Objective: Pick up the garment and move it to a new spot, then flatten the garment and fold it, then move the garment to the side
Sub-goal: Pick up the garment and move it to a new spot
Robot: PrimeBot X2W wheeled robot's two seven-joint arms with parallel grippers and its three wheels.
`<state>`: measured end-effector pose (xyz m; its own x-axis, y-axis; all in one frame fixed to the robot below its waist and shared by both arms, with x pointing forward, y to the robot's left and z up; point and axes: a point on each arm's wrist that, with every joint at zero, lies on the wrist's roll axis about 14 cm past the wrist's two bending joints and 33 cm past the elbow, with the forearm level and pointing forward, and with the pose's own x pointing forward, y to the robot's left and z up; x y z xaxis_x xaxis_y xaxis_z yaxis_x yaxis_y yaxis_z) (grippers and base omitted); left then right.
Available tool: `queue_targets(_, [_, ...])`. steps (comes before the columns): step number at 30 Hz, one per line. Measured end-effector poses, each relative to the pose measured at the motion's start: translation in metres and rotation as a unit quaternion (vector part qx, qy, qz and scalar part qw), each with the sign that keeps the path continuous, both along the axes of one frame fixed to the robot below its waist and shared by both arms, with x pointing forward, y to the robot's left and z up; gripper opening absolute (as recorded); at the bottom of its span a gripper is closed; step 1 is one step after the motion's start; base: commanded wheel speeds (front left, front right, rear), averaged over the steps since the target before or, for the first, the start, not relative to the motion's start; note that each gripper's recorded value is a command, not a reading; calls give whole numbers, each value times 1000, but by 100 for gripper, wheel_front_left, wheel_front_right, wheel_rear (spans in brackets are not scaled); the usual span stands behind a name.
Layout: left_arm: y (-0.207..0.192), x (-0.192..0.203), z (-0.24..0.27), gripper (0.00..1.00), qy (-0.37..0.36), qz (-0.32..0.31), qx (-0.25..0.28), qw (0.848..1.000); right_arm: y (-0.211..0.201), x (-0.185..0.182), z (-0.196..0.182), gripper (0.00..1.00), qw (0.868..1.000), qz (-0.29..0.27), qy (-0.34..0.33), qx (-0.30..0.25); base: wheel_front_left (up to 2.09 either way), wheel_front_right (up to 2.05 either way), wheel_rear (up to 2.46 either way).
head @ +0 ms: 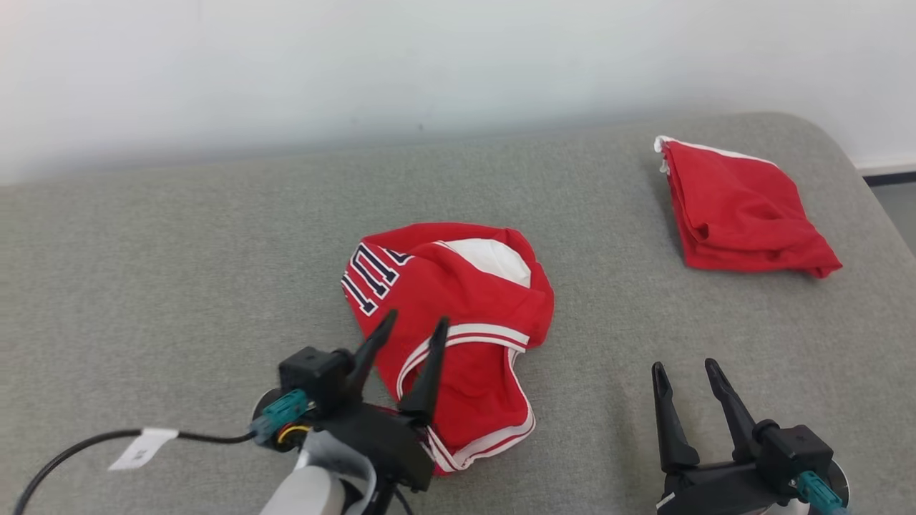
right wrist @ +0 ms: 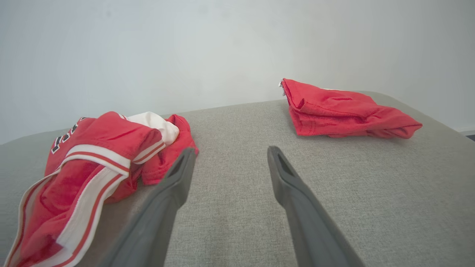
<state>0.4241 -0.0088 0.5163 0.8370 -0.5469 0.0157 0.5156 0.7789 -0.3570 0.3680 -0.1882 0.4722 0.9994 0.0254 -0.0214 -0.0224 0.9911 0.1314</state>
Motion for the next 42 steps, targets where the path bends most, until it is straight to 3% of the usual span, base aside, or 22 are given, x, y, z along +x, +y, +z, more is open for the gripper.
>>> queue_targets(5, [45,2,8,100,-28,67,5,997,5,-1,7,100,1000,8,-12,0,0,0,0])
queue_targets(15, [120,-19,-2,100,-68,166,82,980,-1,-7,21,100,999,-2,-34,-2,0,0,0])
queue_targets(20, [155,-30,2,100,-73,225,82,968,-6,-11,23,100,999,-9,-36,-4,0,0,0])
queue_targets(31, [201,-64,0,100,-80,290,104,948,-6,-18,18,100,1000,-9,-30,-3,0,0,0])
queue_targets(42, [205,-81,-25,100,-51,286,136,947,1,-23,12,100,1000,2,-22,-2,0,0,0])
